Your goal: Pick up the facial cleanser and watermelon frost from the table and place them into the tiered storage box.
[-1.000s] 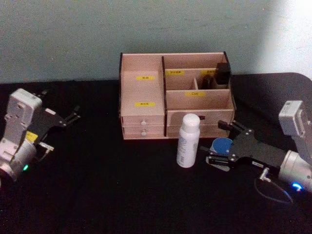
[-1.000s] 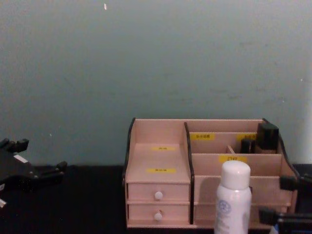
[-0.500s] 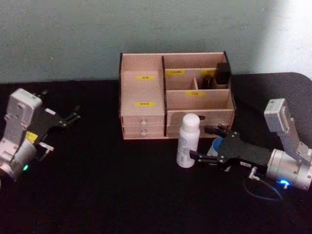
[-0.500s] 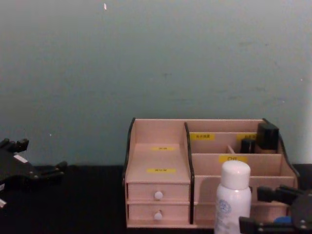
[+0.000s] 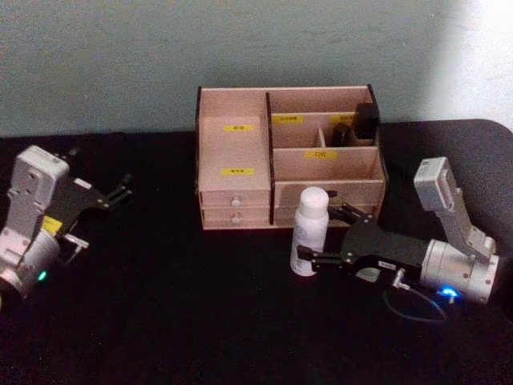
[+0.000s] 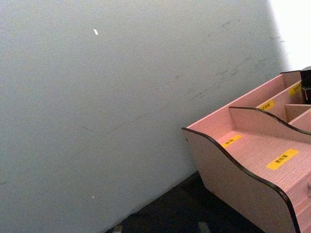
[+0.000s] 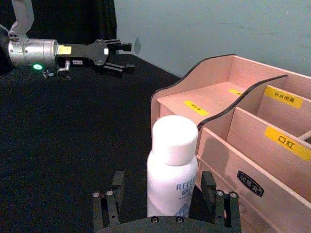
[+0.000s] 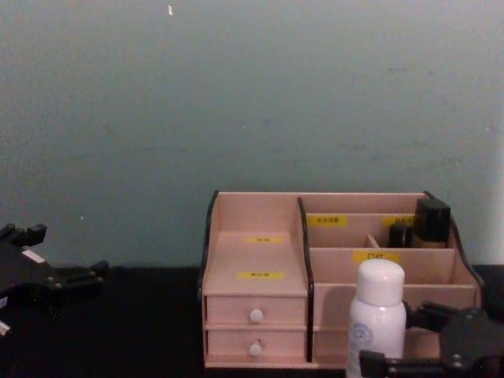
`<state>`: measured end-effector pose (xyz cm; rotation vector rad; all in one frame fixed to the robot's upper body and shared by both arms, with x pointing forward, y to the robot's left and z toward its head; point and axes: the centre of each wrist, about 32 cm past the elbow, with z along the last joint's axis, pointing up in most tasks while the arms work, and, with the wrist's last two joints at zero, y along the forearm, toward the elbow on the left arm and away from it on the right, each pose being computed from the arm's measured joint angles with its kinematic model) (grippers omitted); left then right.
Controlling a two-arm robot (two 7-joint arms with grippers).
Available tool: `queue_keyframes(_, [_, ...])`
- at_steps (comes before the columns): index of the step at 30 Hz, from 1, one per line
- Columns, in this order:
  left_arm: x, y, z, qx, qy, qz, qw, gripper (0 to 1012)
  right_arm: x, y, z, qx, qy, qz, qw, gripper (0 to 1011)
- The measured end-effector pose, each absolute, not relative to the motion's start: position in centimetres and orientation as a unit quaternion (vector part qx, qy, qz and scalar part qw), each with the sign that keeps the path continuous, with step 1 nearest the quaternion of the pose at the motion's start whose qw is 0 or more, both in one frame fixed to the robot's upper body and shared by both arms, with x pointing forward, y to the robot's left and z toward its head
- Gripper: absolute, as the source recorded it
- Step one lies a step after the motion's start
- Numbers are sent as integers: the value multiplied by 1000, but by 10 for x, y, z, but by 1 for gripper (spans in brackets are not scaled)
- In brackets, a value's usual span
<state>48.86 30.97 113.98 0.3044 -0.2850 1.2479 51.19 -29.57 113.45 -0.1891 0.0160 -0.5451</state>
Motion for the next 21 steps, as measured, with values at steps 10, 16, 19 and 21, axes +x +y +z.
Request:
queue_keyframes(10, [489,310,1140,141,-132,580,791,1001,520,-290,1130,-93,16,-270,958,1000])
queue_keyframes(16, [489,310,1140,141,-132,580,791,1001,519,-291,1130,-93,16,-270,958,1000])
queue_keyframes(19, [489,310,1140,141,-132,580,791,1001,519,-291,1130,-93,15,-270,958,1000])
queue_keyframes(21, [489,310,1140,142,-132,580,791,1001,519,-291,1131,-93,15,-270,958,1000])
